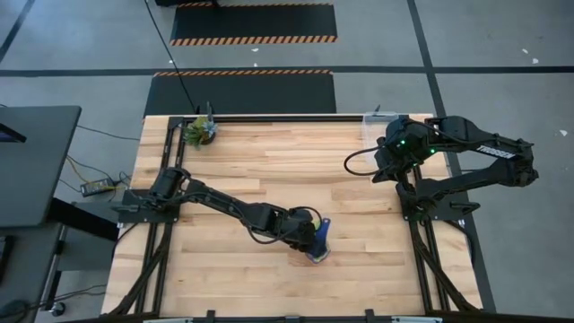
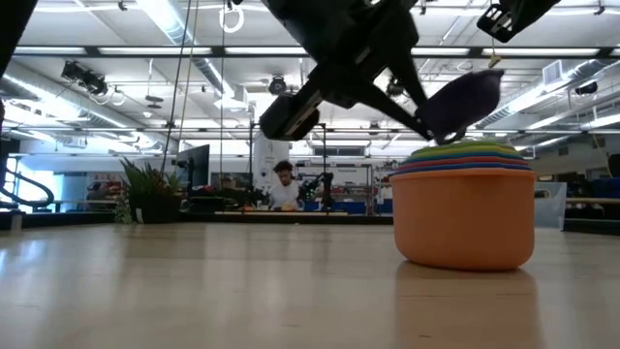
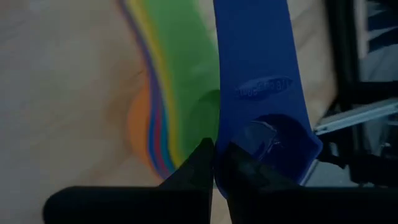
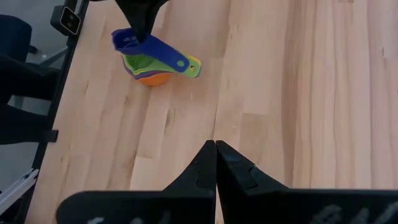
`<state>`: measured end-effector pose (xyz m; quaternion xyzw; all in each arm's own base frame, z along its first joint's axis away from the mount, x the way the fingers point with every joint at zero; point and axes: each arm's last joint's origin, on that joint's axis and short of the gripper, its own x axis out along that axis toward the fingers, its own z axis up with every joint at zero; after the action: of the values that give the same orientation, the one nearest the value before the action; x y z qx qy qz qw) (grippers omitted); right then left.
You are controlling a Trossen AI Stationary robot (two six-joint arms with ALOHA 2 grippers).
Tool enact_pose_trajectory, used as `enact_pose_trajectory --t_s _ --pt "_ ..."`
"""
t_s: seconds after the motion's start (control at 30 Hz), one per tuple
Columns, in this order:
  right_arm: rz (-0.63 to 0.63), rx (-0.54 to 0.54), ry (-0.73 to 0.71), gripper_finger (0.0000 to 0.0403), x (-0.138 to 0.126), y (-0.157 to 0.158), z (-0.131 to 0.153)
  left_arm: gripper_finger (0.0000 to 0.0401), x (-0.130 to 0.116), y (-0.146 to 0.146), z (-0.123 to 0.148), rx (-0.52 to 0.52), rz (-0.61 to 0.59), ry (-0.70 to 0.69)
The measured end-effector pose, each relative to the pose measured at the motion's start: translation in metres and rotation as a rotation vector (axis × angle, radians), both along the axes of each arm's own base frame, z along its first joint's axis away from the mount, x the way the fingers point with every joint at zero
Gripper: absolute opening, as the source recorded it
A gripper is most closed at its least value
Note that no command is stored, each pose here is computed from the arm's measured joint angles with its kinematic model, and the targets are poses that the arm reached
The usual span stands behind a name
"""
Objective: Nest measuring cups in basket
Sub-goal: Stack the dark blue measuring cup on top of the green measuring cup
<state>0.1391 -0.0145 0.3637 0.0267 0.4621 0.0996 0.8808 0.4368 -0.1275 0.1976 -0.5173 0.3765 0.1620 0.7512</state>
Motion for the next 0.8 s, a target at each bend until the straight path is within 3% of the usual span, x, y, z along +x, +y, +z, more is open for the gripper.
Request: enact_pose_trajectory --t_s 0.2,0.8 --pt "-0.001 -0.002 0.0 0.0004 0.0 -0.0001 0.0 0.0019 0.0 0.0016 -0.0007 -0.009 0.015 0.009" --pt "-0.001 -0.002 0.0 0.0004 0.0 -0.0001 0.0001 0.0082 0.0031 0.0102 -0.0001 0.024 -0.006 -0.008"
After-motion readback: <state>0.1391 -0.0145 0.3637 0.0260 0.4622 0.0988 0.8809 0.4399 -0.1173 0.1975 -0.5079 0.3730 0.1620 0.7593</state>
